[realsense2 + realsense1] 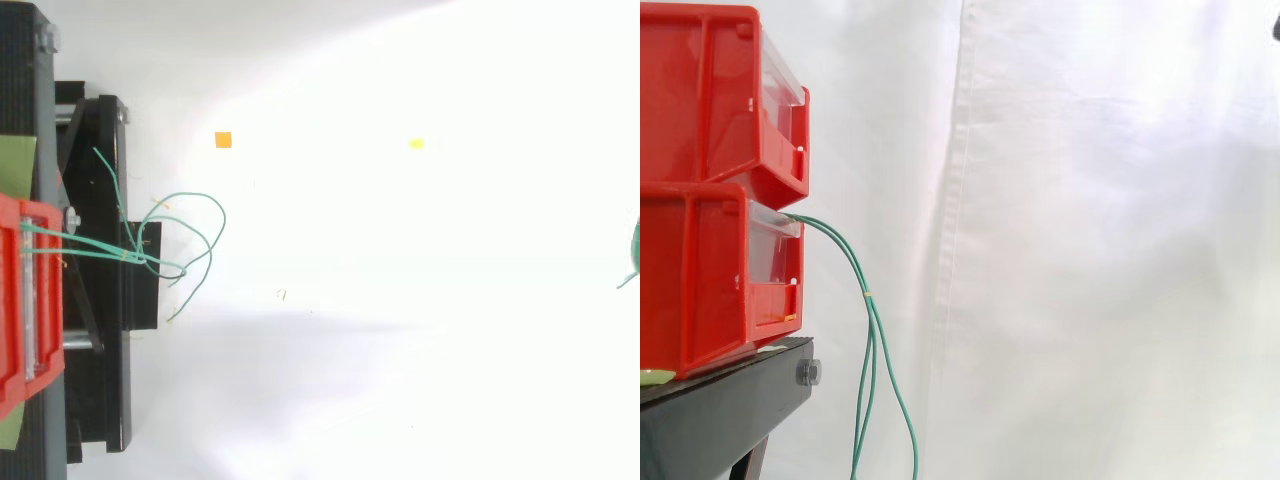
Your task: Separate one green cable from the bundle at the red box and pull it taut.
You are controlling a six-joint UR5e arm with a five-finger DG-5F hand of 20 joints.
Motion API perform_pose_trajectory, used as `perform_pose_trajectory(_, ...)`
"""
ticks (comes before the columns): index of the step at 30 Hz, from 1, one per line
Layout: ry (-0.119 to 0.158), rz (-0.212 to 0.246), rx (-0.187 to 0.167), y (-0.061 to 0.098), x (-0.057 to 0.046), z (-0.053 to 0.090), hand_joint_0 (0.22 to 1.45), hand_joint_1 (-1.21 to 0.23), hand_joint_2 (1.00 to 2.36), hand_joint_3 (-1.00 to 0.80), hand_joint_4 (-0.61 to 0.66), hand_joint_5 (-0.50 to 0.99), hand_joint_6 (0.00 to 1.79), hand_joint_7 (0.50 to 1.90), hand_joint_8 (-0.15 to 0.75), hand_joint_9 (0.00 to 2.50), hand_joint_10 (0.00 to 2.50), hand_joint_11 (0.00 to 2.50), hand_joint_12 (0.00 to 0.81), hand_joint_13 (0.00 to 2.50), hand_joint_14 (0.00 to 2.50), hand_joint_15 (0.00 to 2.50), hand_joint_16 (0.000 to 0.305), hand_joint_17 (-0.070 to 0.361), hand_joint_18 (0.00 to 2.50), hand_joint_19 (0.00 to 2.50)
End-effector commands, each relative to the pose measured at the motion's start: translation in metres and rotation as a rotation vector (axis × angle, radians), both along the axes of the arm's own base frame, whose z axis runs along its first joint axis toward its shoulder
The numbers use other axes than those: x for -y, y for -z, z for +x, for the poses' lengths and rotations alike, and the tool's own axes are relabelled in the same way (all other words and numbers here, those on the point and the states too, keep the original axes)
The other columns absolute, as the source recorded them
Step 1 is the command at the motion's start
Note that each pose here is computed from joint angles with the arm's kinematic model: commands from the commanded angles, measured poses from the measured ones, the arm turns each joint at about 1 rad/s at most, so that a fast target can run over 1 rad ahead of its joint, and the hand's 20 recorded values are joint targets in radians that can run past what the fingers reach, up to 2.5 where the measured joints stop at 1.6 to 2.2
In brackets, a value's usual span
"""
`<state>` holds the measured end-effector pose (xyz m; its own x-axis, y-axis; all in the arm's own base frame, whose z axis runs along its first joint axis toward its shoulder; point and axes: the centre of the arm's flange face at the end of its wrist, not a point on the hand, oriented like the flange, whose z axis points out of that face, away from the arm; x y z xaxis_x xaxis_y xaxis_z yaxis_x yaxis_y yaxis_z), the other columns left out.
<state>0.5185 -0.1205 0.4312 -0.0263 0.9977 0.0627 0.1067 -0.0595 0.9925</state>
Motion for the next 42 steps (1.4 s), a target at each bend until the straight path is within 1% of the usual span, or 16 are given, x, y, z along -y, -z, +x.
perform_pose_trajectory(1,0.086,-0.011,0.004,0.000,0.007,0.001,0.33,-0.41,1.00,-0.50,0.12,-0.20,0.50,0.62,0.344,0.94,0.01,0.34,0.446,0.79,0.01,0.34,0.094,0.211,1.03,0.36)
perform_pose_trajectory(2,0.131,-0.008,0.010,0.000,0.012,0.001,0.33,-0.41,1.00,-0.50,0.12,-0.20,0.50,0.62,0.344,0.94,0.01,0.35,0.445,0.79,0.01,0.34,0.094,0.211,1.03,0.36)
perform_pose_trajectory(4,0.165,0.006,0.027,-0.002,0.015,0.003,0.33,-0.41,1.00,-0.50,0.12,-0.20,0.50,0.62,0.344,0.95,0.01,0.34,0.441,0.79,0.01,0.34,0.093,0.210,1.04,0.37)
perform_pose_trajectory(5,0.171,0.006,0.030,-0.003,0.015,0.003,0.33,-0.41,1.00,-0.50,0.12,-0.20,0.50,0.62,0.347,0.95,0.01,0.34,0.441,0.79,0.01,0.34,0.094,0.211,1.04,0.36)
perform_pose_trajectory(6,0.179,-0.001,0.019,0.002,0.016,0.004,0.33,-0.42,1.00,-0.50,0.12,-0.20,0.50,0.62,0.345,0.95,0.01,0.35,0.442,0.79,0.01,0.34,0.094,0.211,1.04,0.36)
perform_pose_trajectory(13,0.185,-0.010,-0.048,0.038,0.018,0.021,0.33,-0.42,1.00,-0.50,0.12,-0.20,0.50,0.62,0.344,0.95,0.01,0.35,0.442,0.79,0.01,0.34,0.093,0.210,1.04,0.36)
perform_pose_trajectory(14,0.188,-0.015,-0.064,0.049,0.019,0.026,0.33,-0.42,1.00,-0.50,0.12,-0.20,0.50,0.62,0.344,0.95,0.01,0.35,0.443,0.79,0.01,0.34,0.093,0.210,1.04,0.36)
perform_pose_trajectory(16,0.192,-0.017,-0.073,0.058,0.020,0.032,0.33,-0.42,1.00,-0.50,0.12,-0.20,0.50,0.62,0.343,0.95,0.01,0.34,0.441,0.79,0.01,0.34,0.092,0.207,1.03,0.36)
perform_pose_trajectory(17,0.196,-0.024,-0.087,0.071,0.020,0.041,0.33,-0.42,1.00,-0.50,0.12,-0.20,0.50,0.62,0.343,0.95,0.01,0.34,0.443,0.79,0.01,0.34,0.090,0.204,1.01,0.37)
perform_pose_trajectory(23,0.196,-0.043,-0.111,0.094,0.021,0.063,0.33,-0.42,1.00,-0.50,0.12,-0.20,0.50,0.61,0.339,0.95,0.01,0.34,0.440,0.78,0.01,0.34,0.089,0.200,0.99,0.37)
perform_pose_trajectory(24,0.196,-0.043,-0.111,0.094,0.021,0.063,0.33,-0.42,1.00,-0.50,0.12,-0.20,0.50,0.62,0.342,0.95,0.01,0.35,0.440,0.78,0.01,0.34,0.089,0.200,0.98,0.37)
perform_pose_trajectory(26,0.196,-0.051,-0.127,0.108,0.022,0.077,0.33,-0.42,1.00,-0.50,0.12,-0.20,0.50,0.61,0.342,0.95,0.01,0.35,0.439,0.78,0.01,0.34,0.088,0.199,0.98,0.36)
perform_pose_trajectory(31,0.188,-0.073,-0.123,0.116,0.019,0.092,0.33,-0.42,1.00,-0.50,0.12,-0.20,0.50,0.62,0.339,0.95,0.01,0.35,0.437,0.77,0.01,0.34,0.088,0.197,0.96,0.37)
perform_pose_trajectory(35,0.177,-0.111,-0.095,0.104,0.014,0.101,0.33,-0.42,1.00,-0.50,0.12,-0.20,0.50,0.62,0.338,0.95,0.01,0.35,0.436,0.76,0.01,0.34,0.087,0.197,0.95,0.37)
perform_pose_trajectory(37,0.187,-0.157,-0.088,0.101,0.013,0.104,0.33,-0.42,1.00,-0.50,0.12,-0.20,0.50,0.62,0.337,0.95,0.01,0.35,0.436,0.76,0.01,0.34,0.087,0.196,0.95,0.37)
perform_pose_trajectory(42,0.188,-0.153,-0.106,0.119,0.014,0.111,0.33,-0.42,1.00,-0.50,0.12,-0.20,0.50,0.62,0.335,0.95,0.01,0.34,0.435,0.75,0.01,0.34,0.087,0.196,0.94,0.37)
